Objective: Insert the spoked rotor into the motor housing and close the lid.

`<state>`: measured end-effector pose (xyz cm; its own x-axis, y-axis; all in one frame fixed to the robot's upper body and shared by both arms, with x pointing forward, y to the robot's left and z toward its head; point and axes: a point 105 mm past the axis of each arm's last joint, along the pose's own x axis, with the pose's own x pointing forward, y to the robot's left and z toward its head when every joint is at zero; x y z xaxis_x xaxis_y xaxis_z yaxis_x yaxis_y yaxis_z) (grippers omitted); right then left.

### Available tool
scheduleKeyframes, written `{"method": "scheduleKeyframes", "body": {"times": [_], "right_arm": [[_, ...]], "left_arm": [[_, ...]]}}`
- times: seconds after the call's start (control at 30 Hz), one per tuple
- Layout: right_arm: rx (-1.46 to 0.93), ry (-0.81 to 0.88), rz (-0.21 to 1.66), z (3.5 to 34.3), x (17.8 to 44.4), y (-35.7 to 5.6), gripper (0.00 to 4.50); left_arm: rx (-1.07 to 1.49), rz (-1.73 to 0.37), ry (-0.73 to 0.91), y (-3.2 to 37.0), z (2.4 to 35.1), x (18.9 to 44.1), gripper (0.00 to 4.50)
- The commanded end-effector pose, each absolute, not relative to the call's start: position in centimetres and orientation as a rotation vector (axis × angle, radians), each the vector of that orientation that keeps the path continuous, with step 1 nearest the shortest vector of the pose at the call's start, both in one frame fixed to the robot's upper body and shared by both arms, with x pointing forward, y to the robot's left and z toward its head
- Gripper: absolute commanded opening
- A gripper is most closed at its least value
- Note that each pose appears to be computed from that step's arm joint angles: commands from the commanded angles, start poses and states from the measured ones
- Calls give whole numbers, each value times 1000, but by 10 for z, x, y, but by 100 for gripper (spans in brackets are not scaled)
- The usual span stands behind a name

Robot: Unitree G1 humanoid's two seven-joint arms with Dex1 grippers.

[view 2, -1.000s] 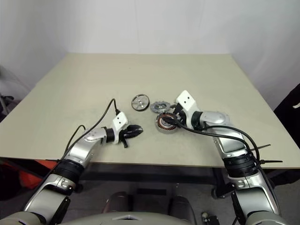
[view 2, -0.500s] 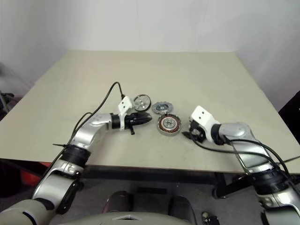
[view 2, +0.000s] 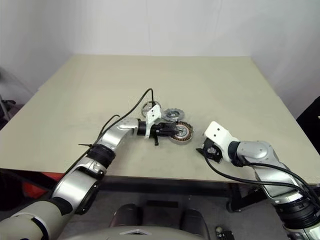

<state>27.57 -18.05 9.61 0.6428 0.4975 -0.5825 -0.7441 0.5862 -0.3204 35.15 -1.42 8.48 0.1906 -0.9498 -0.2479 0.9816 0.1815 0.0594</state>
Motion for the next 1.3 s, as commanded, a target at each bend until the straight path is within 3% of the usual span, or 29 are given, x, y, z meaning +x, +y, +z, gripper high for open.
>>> {"method": "scheduleKeyframes", "body": {"times": [0.03, 0.57, 1.3], "right_arm": [[-584, 405, 733, 111, 276, -177, 332], [-568, 378, 697, 116, 281, -173, 332], [-558, 364, 685, 116, 283, -173, 332]], "left_arm": [[253, -1380, 117, -22, 96, 357, 72], [306, -1320, 129, -21, 84, 368, 72], [300, -1343, 136, -30, 80, 363, 72]]}}
